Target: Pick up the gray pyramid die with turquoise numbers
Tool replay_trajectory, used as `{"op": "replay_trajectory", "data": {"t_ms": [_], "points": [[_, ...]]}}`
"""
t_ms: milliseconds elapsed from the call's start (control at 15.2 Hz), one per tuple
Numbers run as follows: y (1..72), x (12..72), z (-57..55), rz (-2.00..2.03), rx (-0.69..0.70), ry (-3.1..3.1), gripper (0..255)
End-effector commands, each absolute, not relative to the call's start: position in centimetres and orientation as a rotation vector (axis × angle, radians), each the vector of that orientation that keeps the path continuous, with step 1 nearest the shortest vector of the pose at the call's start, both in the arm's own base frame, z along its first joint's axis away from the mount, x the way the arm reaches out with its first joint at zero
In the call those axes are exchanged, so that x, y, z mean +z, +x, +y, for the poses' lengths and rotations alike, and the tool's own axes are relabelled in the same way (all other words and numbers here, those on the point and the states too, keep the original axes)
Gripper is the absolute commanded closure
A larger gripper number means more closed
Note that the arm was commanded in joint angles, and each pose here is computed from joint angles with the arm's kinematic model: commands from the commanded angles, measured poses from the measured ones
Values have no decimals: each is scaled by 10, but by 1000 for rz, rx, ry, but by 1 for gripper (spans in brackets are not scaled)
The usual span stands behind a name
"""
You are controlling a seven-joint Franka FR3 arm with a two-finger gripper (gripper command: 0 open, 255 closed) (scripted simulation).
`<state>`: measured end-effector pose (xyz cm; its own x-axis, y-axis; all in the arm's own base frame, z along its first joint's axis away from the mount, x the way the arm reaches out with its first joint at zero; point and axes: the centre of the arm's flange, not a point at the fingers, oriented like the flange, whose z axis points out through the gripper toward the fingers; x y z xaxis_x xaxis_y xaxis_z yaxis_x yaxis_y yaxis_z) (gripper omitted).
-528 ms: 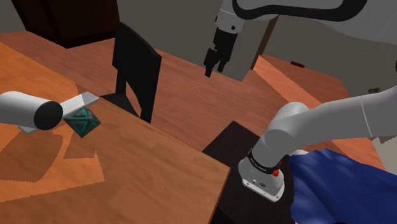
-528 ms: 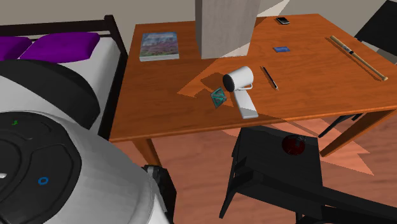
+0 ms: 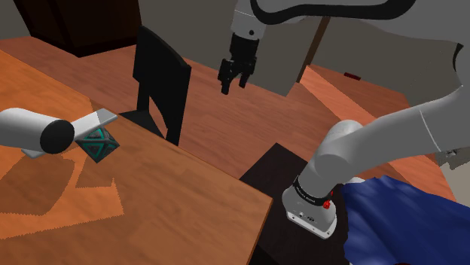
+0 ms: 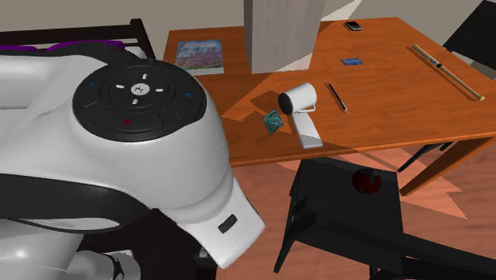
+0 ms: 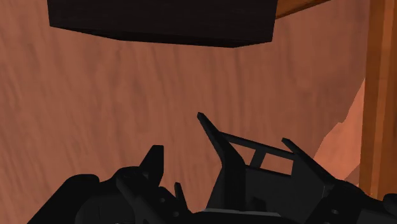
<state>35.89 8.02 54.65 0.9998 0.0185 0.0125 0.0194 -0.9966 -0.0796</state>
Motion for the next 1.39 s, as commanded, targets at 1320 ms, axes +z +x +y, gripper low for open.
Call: {"op": "replay_trajectory", "data": {"t_ms": [1320], "points": [[459,535,365,-57,-1,-3116,0]]}}
